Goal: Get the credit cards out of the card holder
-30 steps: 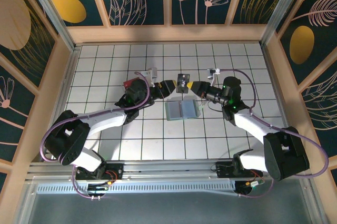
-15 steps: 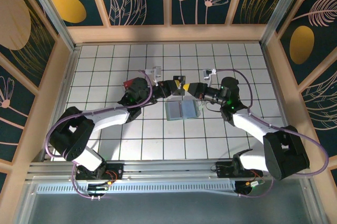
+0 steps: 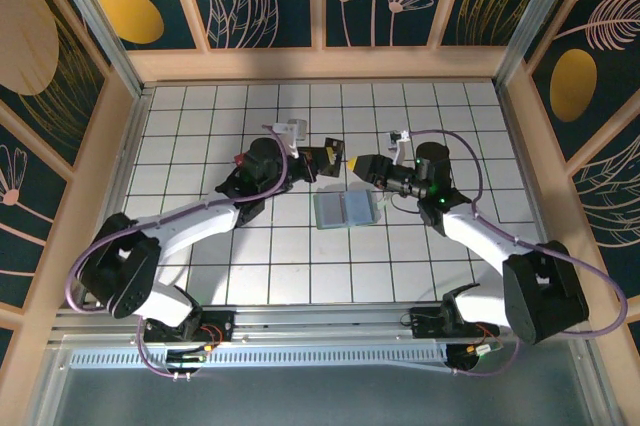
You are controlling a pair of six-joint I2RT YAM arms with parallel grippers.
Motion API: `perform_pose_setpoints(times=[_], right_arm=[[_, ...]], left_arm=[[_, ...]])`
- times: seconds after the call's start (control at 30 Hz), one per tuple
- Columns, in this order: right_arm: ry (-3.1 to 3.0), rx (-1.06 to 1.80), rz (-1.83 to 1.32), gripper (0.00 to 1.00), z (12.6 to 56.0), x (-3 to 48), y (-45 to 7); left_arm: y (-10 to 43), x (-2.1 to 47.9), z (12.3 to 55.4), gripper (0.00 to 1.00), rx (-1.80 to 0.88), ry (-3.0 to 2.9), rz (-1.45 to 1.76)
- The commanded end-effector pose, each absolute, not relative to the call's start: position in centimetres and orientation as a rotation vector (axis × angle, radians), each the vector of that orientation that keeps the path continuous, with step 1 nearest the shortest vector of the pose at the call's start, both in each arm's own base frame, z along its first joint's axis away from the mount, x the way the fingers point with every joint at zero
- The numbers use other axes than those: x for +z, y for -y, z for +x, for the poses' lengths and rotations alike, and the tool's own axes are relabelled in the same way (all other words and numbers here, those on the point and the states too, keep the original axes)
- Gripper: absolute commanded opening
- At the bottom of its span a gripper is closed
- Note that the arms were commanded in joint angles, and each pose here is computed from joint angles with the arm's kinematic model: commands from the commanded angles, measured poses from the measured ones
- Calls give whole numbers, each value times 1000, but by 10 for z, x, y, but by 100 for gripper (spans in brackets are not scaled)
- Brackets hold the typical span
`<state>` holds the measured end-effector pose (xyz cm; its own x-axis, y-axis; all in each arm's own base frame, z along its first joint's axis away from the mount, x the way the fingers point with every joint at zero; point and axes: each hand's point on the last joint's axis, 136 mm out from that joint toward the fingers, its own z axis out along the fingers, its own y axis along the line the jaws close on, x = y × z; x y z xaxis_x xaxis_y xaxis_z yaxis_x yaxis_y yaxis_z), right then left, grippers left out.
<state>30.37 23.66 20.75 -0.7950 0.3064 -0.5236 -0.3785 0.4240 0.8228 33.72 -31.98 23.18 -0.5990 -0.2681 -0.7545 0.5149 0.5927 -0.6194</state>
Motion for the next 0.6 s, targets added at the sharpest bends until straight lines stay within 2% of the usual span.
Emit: perform_pose_setpoints(times=[0.0,0.13,0.47,0.57], right_arm=[[-2068,1240,-48,54,311,211,-223],[-2088,1158,-7,58,314,206,-213],[-2128,1049,78,59,321,196,-198],[-2135,1038,96,59,323,195,-195]], left_arm=[[289,232,347,0,-811,-1954,268],[266,226,351,0,-606,-1979,330],[206,210,370,0,-64,-2020,512],[197,206,374,0,15,-2013,590]])
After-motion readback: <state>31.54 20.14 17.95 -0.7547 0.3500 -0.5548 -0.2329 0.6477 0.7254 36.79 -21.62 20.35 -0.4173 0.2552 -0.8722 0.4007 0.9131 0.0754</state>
